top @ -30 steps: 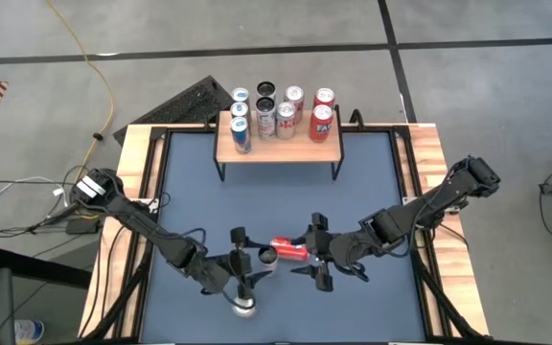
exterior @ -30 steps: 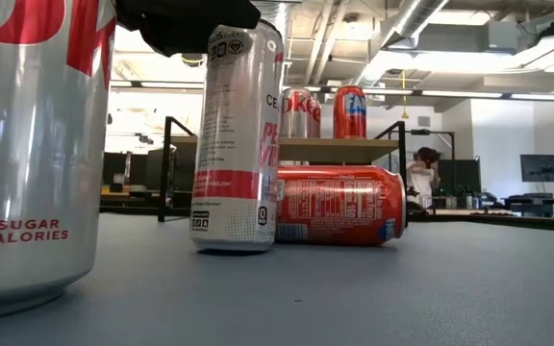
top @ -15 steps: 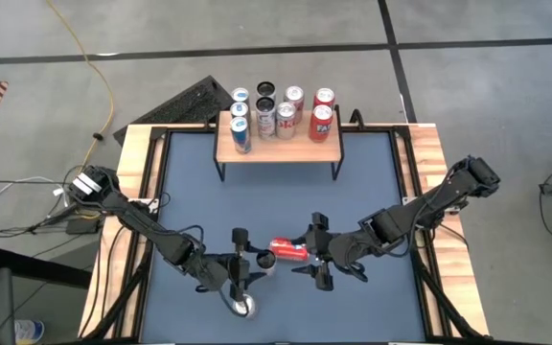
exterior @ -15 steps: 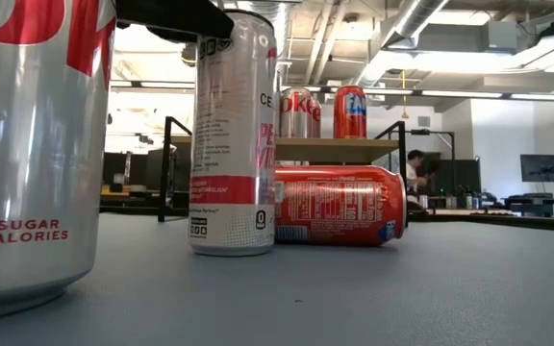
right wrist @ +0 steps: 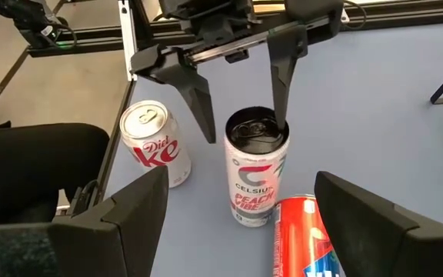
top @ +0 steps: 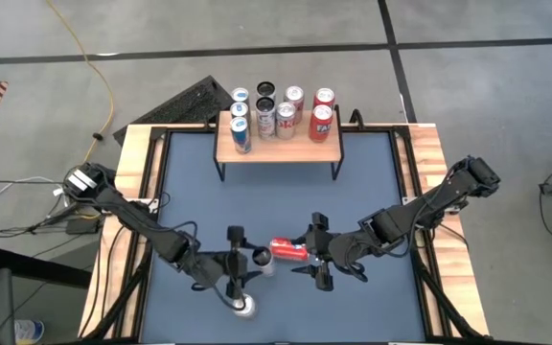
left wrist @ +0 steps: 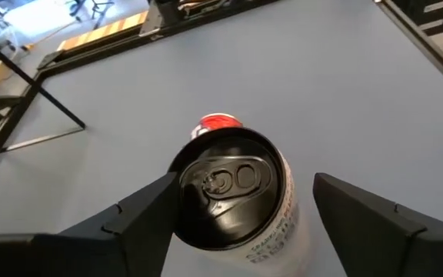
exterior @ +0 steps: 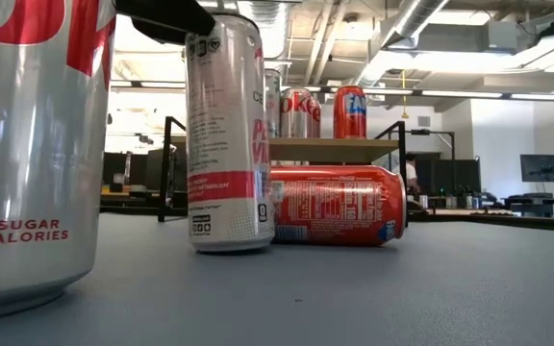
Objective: Place canned beverage on shelf
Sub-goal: Put the pink soda can on the shelf aligned with the other pink soda can
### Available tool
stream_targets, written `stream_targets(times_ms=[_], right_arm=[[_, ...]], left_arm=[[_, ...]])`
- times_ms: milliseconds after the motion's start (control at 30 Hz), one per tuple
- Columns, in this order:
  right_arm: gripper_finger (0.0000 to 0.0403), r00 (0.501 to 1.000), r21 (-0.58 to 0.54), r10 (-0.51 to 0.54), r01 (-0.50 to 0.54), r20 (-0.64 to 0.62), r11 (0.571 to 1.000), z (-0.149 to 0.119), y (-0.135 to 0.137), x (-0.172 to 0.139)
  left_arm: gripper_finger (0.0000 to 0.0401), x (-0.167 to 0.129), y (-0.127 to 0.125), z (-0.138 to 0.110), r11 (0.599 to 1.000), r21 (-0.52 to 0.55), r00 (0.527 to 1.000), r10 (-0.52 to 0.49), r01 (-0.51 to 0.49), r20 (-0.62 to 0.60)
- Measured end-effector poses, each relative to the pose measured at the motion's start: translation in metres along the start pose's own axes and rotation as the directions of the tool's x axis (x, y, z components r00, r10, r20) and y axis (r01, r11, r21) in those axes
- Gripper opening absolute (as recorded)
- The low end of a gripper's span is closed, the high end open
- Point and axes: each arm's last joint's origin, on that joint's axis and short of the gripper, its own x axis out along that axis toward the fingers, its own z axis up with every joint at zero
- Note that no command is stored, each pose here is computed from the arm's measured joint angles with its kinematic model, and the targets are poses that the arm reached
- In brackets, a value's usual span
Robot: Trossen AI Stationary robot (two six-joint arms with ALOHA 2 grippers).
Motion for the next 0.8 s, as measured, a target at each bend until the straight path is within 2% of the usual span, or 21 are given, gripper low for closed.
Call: stream_targets(times_ms=[200, 467, 633, 800], right_arm=[[0.0317, 1.000, 0.000, 0.000, 0.000, 0.000, 1.000, 0.000, 0.000, 0.000], [0.0317, 1.000, 0.000, 0.000, 0.000, 0.000, 1.000, 0.000, 0.000, 0.000], [0.0317, 1.000, 0.007, -0.001, 0.001, -0.004, 1.000, -0.001, 0.001, 0.002], [0.0317, 1.000, 0.013, -0.006, 0.006, -0.017, 1.000, -0.004, 0.002, 0.006]], left_arm=[[0.0309, -0.002, -0.001, 0.001, 1.000, 0.000, 1.000, 0.002, -0.002, 0.008], [0.0312, -0.003, 0.000, 0.002, 0.998, 0.008, 0.998, 0.062, -0.062, 0.014], [0.0312, 0.004, 0.002, 0.000, 0.997, -0.070, 1.000, -0.031, 0.031, -0.004], [0.0312, 0.010, 0.003, -0.001, 0.995, -0.098, 1.000, -0.013, 0.014, 0.014]])
